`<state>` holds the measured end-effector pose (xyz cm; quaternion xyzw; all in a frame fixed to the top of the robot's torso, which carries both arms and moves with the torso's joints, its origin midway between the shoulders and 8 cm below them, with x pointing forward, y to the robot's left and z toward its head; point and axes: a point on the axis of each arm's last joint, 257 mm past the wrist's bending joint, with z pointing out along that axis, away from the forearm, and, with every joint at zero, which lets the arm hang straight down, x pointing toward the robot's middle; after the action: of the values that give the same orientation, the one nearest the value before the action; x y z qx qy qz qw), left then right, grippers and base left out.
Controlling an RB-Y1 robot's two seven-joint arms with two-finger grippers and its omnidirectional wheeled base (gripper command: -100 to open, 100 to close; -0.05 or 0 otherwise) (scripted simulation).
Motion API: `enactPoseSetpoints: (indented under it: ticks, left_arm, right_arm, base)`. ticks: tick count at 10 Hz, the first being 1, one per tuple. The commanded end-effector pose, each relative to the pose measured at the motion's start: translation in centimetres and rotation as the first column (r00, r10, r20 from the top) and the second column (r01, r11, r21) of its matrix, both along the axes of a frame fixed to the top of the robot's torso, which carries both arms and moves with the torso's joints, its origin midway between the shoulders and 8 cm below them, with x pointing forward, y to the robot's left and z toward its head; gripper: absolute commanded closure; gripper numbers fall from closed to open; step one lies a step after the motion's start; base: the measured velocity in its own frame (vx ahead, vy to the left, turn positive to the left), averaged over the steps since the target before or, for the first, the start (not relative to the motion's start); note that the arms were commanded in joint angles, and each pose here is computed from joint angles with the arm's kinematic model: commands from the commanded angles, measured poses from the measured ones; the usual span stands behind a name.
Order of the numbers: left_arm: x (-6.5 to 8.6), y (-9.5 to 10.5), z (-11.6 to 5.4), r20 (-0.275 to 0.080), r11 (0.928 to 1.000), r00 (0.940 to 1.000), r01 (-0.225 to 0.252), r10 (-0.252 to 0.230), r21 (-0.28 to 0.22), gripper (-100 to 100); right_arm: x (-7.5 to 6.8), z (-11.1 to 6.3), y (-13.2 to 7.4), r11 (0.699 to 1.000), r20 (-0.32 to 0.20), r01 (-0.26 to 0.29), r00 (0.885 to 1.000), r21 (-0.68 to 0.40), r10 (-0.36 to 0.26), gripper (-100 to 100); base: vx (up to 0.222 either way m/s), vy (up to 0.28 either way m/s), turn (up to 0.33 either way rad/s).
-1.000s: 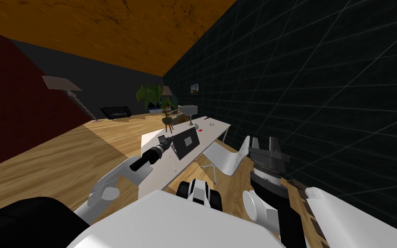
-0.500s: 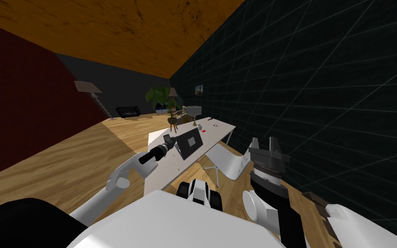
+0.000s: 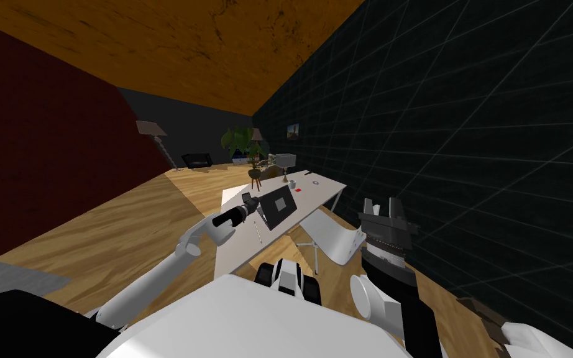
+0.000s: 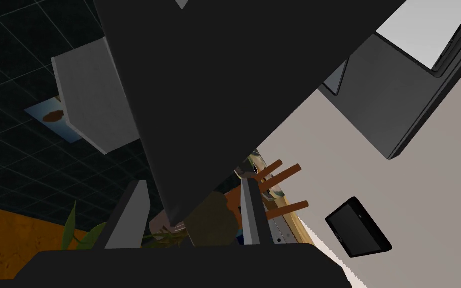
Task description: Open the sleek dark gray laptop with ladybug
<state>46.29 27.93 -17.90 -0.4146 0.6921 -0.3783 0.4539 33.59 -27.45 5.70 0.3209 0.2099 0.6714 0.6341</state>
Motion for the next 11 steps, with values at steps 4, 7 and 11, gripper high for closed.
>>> enactPoseSetpoints:
  ticks: [4, 7, 11]
  left_arm:
    - [2.0, -2.5, -1.4, -0.059, 0.9952, 0.9957, 0.067, -0.072, -0.071, 100]
    - [3.4, -3.8, -2.3, -0.09, 0.9908, 0.9892, 0.108, -0.115, -0.081, 100]
    - [5.3, -5.3, -2.4, -0.118, 0.9803, 0.9792, 0.149, -0.165, -0.129, 100]
  right_arm:
    - [0.0, 0.0, 0.0, 1.0, 0.0, 0.0, 1.0, 0.0, 0.0, 0]
    - [0.0, 0.0, 0.0, 1.0, 0.0, 0.0, 1.0, 0.0, 0.0, 0]
    - [0.0, 0.0, 0.0, 1.0, 0.0, 0.0, 1.0, 0.0, 0.0, 0]
  base:
    - [0.001, -0.013, 0.099]
    - [-0.004, -0.011, 0.13]
    - [-0.002, -0.007, 0.105]
